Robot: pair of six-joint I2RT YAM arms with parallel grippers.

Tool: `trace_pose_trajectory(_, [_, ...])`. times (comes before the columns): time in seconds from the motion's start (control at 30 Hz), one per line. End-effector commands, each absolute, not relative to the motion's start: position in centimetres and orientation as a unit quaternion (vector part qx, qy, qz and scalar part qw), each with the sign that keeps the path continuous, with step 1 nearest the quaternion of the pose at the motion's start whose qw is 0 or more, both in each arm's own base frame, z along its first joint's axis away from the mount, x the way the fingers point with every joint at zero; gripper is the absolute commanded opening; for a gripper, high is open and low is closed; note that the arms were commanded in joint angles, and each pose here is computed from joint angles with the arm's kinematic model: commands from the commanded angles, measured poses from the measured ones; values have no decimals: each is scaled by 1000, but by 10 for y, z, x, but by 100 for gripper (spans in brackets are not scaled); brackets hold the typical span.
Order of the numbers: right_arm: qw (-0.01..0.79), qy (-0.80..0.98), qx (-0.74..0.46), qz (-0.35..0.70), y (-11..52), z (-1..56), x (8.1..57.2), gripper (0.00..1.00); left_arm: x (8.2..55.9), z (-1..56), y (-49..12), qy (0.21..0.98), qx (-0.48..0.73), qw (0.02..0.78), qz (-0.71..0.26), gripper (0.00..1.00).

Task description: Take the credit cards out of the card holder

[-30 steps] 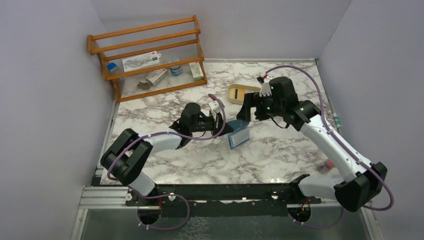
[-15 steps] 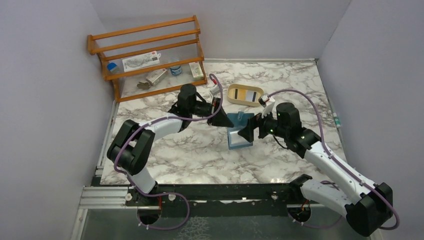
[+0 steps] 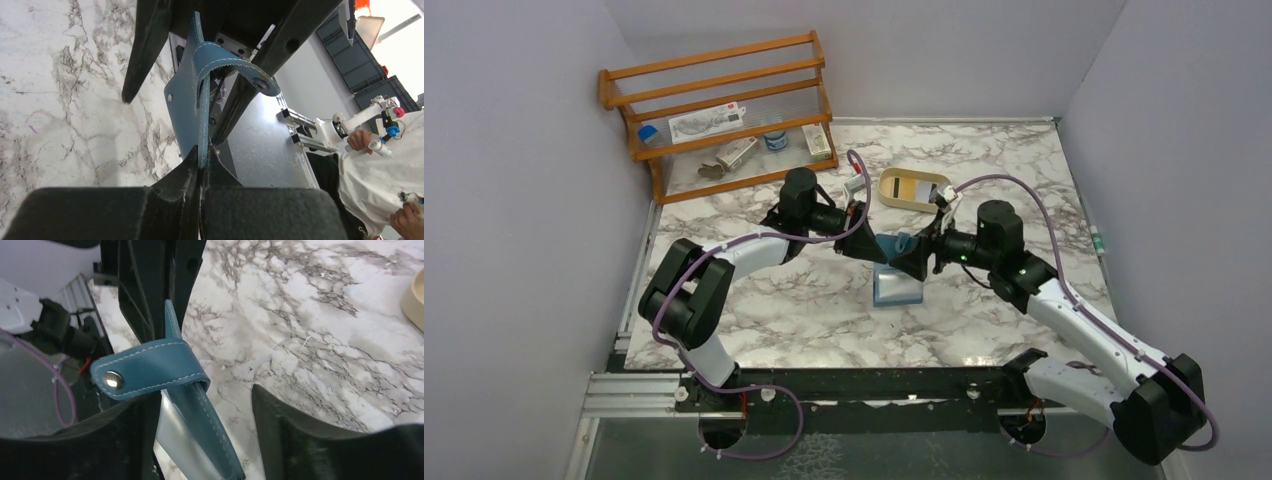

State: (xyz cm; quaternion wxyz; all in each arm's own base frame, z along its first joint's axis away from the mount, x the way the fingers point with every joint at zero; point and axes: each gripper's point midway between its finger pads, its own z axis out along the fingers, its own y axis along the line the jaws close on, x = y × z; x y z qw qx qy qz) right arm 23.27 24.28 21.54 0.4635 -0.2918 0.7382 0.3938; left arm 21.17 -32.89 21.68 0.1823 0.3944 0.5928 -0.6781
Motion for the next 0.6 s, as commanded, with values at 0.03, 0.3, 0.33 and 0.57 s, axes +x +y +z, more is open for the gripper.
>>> trace_pose_trajectory(0.03, [427,710,-334,450,262,218,219,50,211,221,-326,578,412,193,-678,0])
trace_pose_trajectory(0.3, [455,709,-313,439,257,240,224,1,235,225,-317,598,382,271,-650,99])
trace_pose_trajectory(0.33, [460,708,-310,436,256,243,225,1,240,227,-313,602,375,290,-643,99])
trace_pose_trajectory(0.57, [493,733,-191,428,243,262,245,1,261,216,-297,647,300,403,-573,99])
